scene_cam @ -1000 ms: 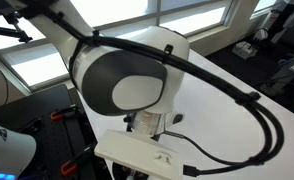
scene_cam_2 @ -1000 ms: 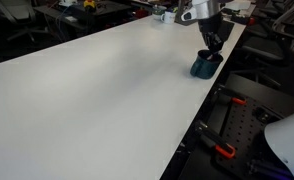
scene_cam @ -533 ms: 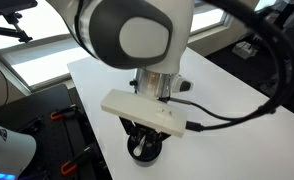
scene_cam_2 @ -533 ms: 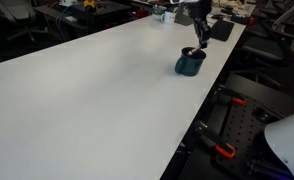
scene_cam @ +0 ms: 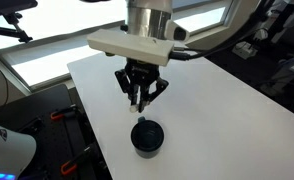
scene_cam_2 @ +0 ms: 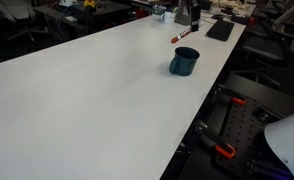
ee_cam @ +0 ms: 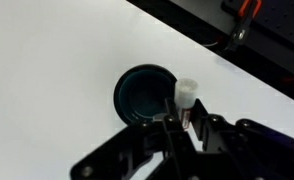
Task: Take the marker out of the mug.
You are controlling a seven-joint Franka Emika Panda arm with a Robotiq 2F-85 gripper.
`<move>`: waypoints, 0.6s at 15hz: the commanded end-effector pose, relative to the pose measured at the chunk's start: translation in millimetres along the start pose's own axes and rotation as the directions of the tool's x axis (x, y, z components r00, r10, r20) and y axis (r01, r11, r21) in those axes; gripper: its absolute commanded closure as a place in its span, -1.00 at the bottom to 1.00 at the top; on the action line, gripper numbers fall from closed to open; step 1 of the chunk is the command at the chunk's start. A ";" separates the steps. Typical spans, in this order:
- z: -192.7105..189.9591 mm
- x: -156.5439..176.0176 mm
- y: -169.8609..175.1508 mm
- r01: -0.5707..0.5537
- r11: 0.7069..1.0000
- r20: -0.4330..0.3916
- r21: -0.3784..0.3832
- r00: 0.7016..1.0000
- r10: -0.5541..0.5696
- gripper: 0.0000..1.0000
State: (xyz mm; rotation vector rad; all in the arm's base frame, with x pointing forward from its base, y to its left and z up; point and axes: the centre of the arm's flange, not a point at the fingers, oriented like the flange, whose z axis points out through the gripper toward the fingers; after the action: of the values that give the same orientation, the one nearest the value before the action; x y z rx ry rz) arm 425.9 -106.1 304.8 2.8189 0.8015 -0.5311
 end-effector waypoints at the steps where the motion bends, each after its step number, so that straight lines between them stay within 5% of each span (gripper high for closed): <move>1: 1.8 20.6 -29.4 -0.092 0.995 -0.110 -0.045 0.990 0.086 0.90; 9: 72.1 82.8 -92.2 -0.143 0.984 -0.183 -0.104 0.975 0.123 0.90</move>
State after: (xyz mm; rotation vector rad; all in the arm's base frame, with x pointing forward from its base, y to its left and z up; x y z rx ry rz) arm 423.2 -24.0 232.9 2.8349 0.6704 -0.2281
